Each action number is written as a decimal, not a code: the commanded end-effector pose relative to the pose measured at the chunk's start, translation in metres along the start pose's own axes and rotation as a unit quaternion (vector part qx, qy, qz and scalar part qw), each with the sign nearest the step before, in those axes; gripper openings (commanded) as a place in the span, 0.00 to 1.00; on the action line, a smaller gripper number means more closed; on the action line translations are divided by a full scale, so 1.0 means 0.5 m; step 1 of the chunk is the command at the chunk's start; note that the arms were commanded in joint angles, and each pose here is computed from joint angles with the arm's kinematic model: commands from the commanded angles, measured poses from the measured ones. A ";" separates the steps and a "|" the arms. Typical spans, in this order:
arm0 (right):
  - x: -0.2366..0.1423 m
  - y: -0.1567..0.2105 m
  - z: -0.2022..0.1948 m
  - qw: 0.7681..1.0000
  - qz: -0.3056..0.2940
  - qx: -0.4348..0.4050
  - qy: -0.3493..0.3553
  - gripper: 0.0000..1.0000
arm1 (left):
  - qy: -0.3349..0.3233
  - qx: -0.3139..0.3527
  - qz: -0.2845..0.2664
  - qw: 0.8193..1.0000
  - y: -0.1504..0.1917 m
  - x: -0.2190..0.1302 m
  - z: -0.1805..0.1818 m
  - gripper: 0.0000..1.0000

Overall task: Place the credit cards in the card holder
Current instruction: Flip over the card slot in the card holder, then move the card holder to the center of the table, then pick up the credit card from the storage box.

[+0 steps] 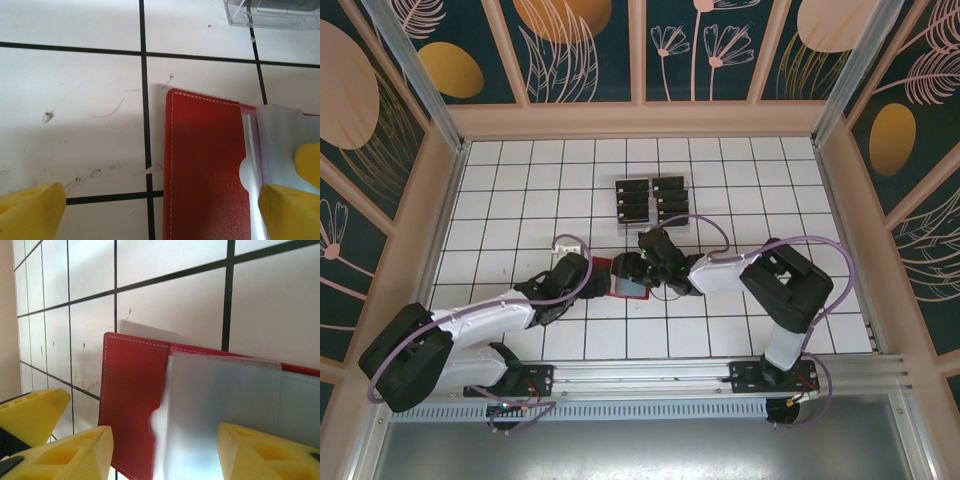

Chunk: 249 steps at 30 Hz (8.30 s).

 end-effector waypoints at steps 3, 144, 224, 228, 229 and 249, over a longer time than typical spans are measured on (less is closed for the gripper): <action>0.016 -0.007 0.002 1.000 0.001 0.018 -0.017 0.57 | 0.015 0.008 0.011 1.000 0.011 -0.004 0.005 0.98; -0.007 -0.019 0.069 0.998 0.018 -0.047 -0.041 0.58 | 0.022 -0.114 -0.081 0.990 -0.031 -0.057 -0.001 0.99; 0.039 -0.214 0.009 0.761 0.099 -0.578 0.278 0.37 | 0.062 -0.183 -0.032 0.981 -0.310 0.090 0.027 0.99; 0.046 -0.211 0.002 0.754 0.105 -0.583 0.284 0.32 | 0.062 -0.183 -0.031 0.981 -0.310 0.091 0.028 0.99; 0.047 -0.210 0.003 0.753 0.104 -0.585 0.285 0.30 | 0.062 -0.183 -0.030 0.981 -0.309 0.092 0.028 0.99; 0.047 -0.209 0.021 0.732 0.105 -0.610 0.284 0.07 | 0.064 -0.184 -0.025 0.981 -0.308 0.100 0.027 0.98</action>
Point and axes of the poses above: each hand's point on the last joint's axis, 136 mm out from that joint toward the fingers, its own x axis out along the fingers, its own z axis along the line the jaws close on, y = z × x, the point moved 9 cm from there along -x, back along the fingers, and after that the axes turned 10 degrees about -x, right-handed, at the moved point
